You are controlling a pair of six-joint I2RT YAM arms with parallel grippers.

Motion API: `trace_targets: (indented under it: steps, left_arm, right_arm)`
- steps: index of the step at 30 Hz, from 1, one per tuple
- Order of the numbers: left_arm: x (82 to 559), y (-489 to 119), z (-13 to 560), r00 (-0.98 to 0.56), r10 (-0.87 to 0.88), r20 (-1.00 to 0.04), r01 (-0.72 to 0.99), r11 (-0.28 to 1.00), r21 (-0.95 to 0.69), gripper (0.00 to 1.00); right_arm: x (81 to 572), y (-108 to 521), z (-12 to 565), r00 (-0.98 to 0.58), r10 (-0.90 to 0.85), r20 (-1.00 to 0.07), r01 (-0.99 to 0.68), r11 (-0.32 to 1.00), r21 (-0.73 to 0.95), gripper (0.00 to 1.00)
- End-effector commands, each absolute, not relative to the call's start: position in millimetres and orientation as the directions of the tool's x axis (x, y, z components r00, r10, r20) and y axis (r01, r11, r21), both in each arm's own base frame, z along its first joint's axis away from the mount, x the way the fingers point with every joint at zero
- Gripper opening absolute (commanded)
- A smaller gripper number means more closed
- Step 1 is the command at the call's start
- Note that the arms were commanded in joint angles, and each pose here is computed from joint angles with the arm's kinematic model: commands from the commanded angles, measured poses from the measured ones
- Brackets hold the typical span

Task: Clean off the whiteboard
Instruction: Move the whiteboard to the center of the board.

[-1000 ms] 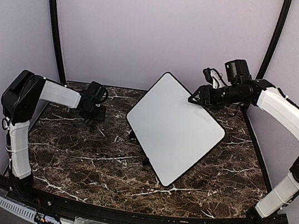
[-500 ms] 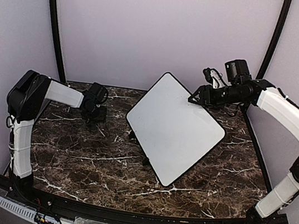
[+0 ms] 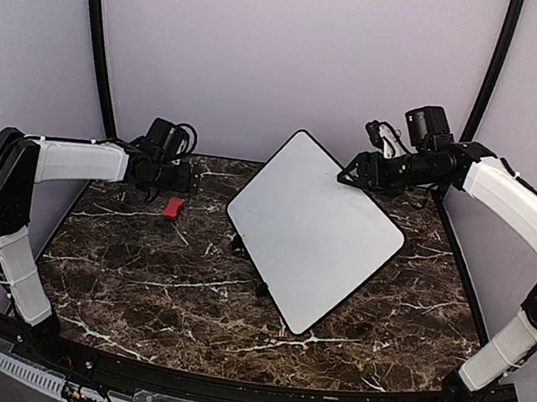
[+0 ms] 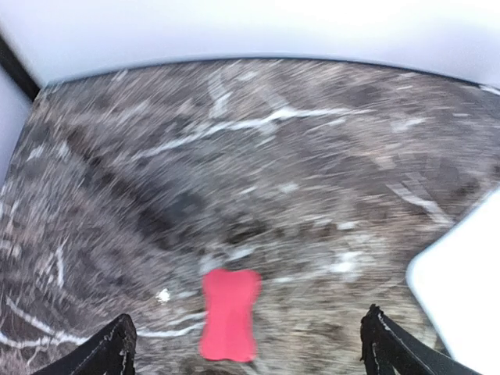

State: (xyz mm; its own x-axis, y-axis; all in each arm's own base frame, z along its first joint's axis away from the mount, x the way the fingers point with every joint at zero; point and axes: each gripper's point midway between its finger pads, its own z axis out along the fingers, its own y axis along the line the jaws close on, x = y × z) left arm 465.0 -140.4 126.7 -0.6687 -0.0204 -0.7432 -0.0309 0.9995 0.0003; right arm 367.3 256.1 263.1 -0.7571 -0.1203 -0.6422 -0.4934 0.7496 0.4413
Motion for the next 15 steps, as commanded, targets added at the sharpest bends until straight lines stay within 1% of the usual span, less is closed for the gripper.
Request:
trace_targets:
  steps: [1,2,6,9,12,15]
  left_arm:
    - [447.5,-201.2,165.8,-0.601,0.177,-0.779,0.249,0.968,0.029,0.99]
    - [440.7,-217.3,165.2,-0.592,0.221,-0.775,0.321,0.947,0.025,0.99]
    - [420.7,-256.6,156.0,-0.544,0.366,-0.755,0.493,0.867,0.065,0.99]
    - [417.9,-267.2,147.4,-0.498,0.454,-0.739,0.563,0.817,0.122,0.99]
    - [413.4,-275.4,134.3,-0.437,0.549,-0.712,0.652,0.739,0.17,0.98]
    - [398.4,-289.9,122.2,-0.378,0.599,-0.706,0.753,0.643,0.142,0.94]
  right_arm:
    - [364.7,250.7,295.6,-0.69,-0.114,-0.715,-0.531,0.752,0.391,0.76]
    - [364.4,250.5,297.8,-0.685,-0.115,-0.719,-0.533,0.752,0.388,0.77]
    - [364.4,246.5,308.6,-0.67,-0.106,-0.734,-0.529,0.762,0.373,0.85]
    - [363.7,242.0,318.8,-0.652,-0.093,-0.752,-0.524,0.773,0.359,0.87]
    - [361.6,236.9,330.3,-0.634,-0.079,-0.769,-0.519,0.781,0.348,0.89]
    - [359.3,230.5,340.2,-0.617,-0.062,-0.785,-0.509,0.792,0.338,0.92]
